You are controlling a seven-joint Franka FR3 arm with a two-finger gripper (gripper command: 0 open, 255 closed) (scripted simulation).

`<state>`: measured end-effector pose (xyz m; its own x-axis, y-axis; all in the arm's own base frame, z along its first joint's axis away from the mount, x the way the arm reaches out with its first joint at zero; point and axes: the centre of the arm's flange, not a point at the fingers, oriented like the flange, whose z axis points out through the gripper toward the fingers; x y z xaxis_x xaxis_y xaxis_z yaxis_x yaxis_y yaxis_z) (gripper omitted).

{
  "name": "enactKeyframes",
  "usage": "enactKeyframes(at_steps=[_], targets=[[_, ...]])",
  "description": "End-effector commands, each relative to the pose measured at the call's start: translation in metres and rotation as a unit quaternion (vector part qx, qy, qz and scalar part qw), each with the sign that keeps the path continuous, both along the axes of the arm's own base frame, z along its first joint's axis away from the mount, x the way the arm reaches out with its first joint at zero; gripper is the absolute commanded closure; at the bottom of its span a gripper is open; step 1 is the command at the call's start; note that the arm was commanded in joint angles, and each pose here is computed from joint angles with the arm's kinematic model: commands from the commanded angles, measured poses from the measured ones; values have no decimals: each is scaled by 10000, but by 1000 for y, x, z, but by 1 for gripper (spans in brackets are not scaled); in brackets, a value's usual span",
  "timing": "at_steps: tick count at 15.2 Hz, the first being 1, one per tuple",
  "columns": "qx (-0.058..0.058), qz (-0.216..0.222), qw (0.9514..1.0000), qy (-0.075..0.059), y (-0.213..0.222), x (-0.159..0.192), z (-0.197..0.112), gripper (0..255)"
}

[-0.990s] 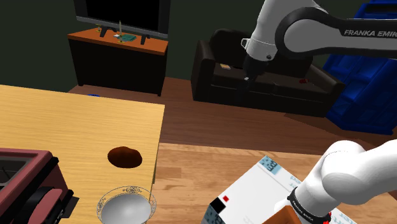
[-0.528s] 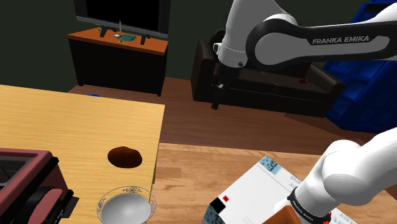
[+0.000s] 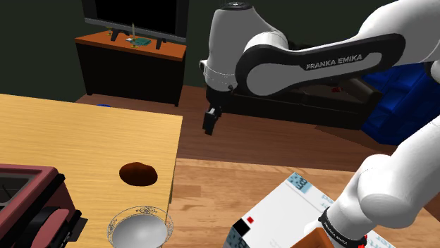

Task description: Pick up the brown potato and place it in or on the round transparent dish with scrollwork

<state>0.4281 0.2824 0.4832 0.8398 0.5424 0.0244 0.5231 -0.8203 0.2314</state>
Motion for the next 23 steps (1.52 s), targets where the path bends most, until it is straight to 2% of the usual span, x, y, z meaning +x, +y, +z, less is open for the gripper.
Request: enactKeyframes(at_steps=[1, 9, 18, 23], targets=[[-57, 175, 9998, -5, 23, 5, -10, 0], [-291, 865, 9958, -24, 120, 18, -58, 0], [-553, 1636, 9850, -46, 226, 18, -118, 0], [-574, 1699, 9838, -48, 230, 22, -143, 0]])
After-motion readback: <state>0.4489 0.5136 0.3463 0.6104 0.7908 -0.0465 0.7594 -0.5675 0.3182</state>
